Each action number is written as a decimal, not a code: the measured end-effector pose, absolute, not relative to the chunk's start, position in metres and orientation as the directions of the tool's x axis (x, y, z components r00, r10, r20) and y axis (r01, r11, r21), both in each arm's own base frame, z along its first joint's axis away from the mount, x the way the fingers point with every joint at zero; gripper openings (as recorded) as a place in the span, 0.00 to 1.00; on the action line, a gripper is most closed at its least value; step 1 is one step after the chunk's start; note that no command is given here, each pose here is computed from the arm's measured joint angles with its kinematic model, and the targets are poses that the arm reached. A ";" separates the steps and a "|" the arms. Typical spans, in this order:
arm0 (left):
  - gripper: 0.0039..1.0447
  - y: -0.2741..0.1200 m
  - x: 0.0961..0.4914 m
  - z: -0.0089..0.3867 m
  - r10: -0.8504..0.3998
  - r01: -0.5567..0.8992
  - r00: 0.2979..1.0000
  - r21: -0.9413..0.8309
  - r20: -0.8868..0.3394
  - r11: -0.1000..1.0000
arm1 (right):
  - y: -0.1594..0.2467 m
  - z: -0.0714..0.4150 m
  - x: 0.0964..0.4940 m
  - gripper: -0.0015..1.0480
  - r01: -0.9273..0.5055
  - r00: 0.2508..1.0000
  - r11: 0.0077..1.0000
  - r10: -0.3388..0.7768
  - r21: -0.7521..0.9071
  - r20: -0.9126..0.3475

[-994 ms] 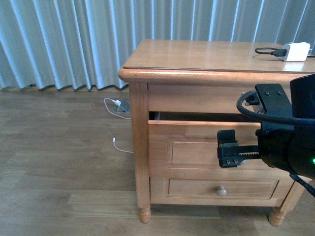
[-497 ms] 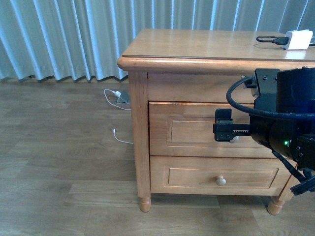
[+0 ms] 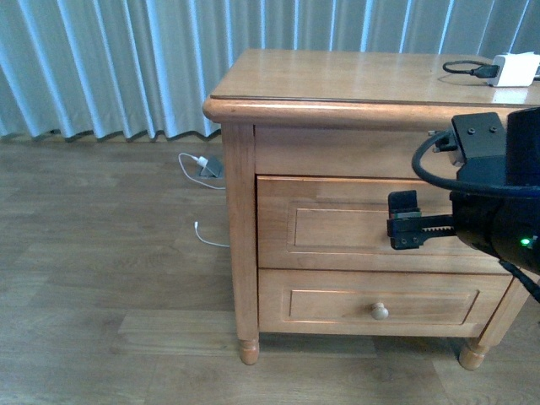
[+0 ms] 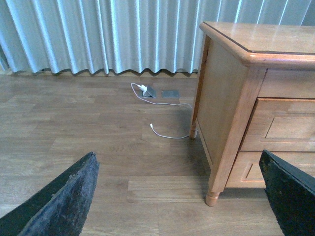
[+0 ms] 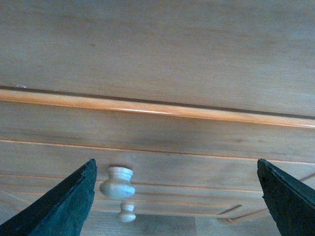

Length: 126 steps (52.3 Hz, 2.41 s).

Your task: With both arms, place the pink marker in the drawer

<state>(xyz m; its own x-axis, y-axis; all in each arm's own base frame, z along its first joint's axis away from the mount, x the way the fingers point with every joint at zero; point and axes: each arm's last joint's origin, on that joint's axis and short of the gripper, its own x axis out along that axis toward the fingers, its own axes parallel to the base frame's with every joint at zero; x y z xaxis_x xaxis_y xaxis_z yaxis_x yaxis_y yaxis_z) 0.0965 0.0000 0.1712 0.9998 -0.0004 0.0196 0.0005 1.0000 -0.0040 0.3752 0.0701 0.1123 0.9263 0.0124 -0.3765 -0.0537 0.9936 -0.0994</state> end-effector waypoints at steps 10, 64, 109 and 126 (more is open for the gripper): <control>0.94 0.000 0.096 0.171 0.000 0.000 1.000 -0.004 0.020 1.000 | 0.059 0.157 0.313 0.92 -0.106 0.915 0.993 0.077 -0.050 -0.395; 0.94 0.000 0.096 0.171 -0.001 0.001 1.000 -0.004 0.020 1.000 | -0.001 0.203 0.131 0.60 -0.001 1.000 1.000 0.001 0.012 -0.003; 0.94 0.000 0.096 0.171 0.000 0.000 1.000 -0.004 0.020 1.000 | 0.000 0.164 0.102 0.02 0.002 1.000 1.000 -0.002 0.002 -0.022; 0.94 0.000 0.096 0.171 0.000 0.000 1.000 -0.004 0.020 1.000 | 0.000 0.165 0.098 0.02 0.002 1.000 1.000 -0.002 0.002 0.003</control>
<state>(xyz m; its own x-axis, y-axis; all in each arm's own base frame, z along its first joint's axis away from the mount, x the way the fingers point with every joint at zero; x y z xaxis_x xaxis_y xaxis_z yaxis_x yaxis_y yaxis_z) 0.0965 0.0000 0.1712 0.9998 -0.0004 0.0196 0.0005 1.0000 -0.0040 0.0976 -0.0003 0.1653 1.0000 -0.0023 0.0029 0.0023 1.0000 0.0021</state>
